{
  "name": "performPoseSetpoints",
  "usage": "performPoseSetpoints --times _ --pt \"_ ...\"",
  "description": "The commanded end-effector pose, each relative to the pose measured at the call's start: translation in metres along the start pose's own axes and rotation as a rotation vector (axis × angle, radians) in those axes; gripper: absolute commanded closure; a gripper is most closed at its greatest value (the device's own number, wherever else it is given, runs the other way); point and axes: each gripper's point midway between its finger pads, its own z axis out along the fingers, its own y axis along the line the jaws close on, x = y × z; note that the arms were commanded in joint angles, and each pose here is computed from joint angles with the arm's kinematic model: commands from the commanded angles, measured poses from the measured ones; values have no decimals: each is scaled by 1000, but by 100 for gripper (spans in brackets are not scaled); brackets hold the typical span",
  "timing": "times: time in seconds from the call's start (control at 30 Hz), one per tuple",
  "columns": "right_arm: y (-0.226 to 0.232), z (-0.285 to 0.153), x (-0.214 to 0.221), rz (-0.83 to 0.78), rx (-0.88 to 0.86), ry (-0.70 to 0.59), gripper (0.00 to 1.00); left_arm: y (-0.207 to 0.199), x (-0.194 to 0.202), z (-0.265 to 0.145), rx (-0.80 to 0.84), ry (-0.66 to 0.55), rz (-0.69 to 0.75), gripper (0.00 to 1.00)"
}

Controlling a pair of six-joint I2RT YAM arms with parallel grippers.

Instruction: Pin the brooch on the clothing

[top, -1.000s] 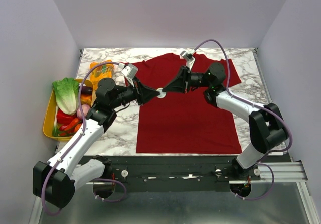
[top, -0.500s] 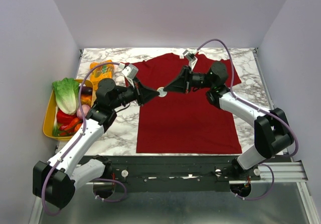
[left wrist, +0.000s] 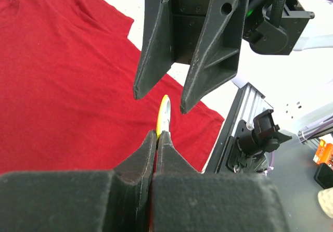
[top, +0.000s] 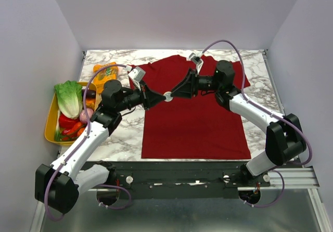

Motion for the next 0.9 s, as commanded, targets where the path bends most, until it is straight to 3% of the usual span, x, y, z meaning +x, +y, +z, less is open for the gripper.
performPoseSetpoints --times 0.0,0.53,0.73,0.87 --pt "4 -2 -10 -55 26 10 46 -9 -11 0 39 2 27 100" --pt "2 13 -4 -59 53 35 34 -8 -8 0 27 9 15 100" --pt "1 15 -1 -54 57 36 38 -8 -9 -1 26 4 13 100" --pt "0 14 -1 -53 65 38 48 -10 -11 -1 29 0 12 100"
